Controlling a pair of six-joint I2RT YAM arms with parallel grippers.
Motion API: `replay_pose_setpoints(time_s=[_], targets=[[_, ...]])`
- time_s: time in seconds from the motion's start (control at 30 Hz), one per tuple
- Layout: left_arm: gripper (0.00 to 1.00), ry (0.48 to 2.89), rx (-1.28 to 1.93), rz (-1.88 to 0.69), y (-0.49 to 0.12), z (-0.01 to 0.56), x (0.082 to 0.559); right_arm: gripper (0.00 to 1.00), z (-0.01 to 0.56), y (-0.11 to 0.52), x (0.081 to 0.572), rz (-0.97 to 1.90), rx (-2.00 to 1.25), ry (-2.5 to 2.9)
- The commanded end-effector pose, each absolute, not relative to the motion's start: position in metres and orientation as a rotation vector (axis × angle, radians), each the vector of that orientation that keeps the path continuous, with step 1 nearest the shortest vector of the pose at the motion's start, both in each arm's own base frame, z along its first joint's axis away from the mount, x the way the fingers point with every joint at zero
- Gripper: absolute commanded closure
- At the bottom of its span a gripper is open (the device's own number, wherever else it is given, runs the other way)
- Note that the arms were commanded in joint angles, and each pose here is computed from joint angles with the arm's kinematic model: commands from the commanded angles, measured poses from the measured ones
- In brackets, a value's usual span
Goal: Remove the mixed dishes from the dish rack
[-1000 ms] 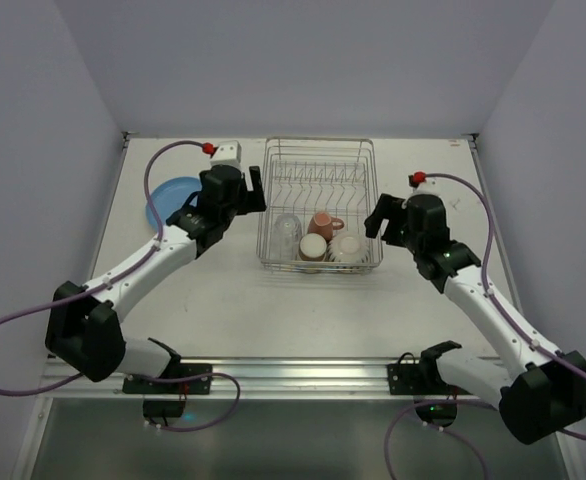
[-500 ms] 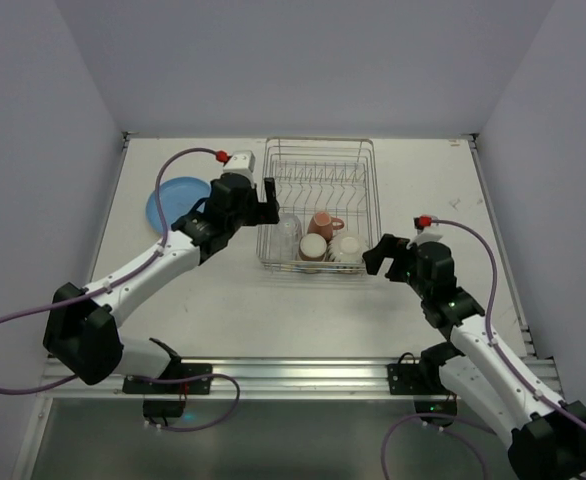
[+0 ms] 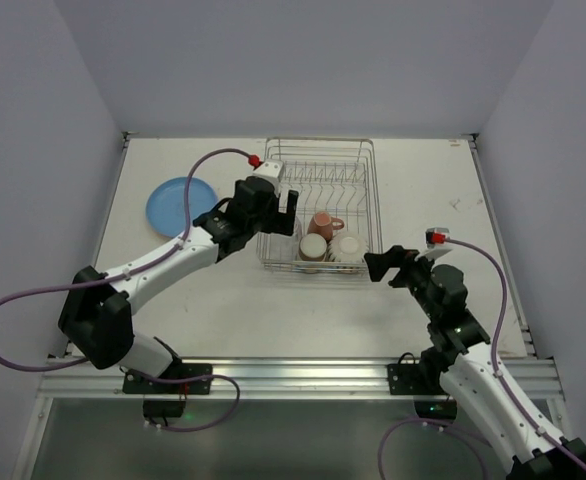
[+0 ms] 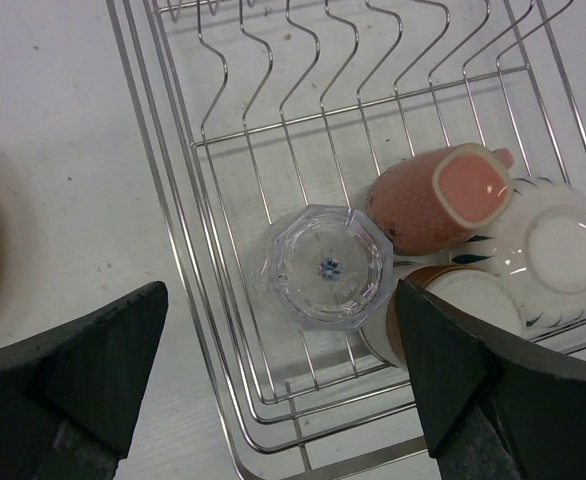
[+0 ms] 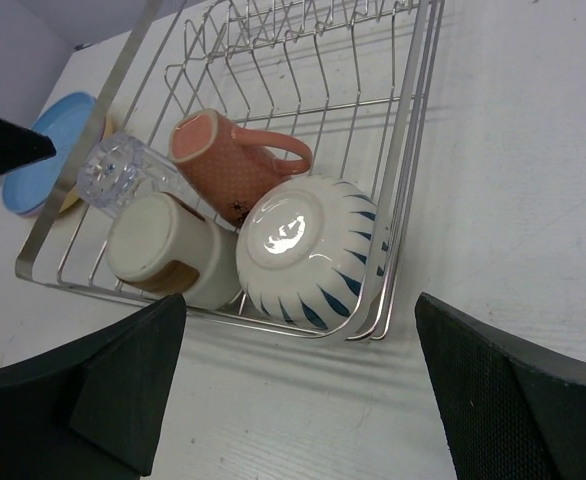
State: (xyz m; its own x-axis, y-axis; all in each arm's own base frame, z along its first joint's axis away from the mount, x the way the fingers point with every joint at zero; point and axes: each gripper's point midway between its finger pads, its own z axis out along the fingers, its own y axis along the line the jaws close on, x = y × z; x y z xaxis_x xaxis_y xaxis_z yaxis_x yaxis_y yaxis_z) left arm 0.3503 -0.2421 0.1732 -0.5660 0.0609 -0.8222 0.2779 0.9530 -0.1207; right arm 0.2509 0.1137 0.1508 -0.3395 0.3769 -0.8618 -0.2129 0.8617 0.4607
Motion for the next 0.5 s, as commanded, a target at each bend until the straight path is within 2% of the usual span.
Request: replay_pose_setpoints(time_s=[0.0,0.47], targets=[[0.0,2.087,0.326,-0.267,-0.24,0.185,0.353,0.01,0.167,0.12,0.255,0.648,0.109,1.762],[0.0,2.038,0.492,-0.403,-0.267,0.18,0.347,0.01,0.163,0.124,0.258,0.653,0.098,1.789]])
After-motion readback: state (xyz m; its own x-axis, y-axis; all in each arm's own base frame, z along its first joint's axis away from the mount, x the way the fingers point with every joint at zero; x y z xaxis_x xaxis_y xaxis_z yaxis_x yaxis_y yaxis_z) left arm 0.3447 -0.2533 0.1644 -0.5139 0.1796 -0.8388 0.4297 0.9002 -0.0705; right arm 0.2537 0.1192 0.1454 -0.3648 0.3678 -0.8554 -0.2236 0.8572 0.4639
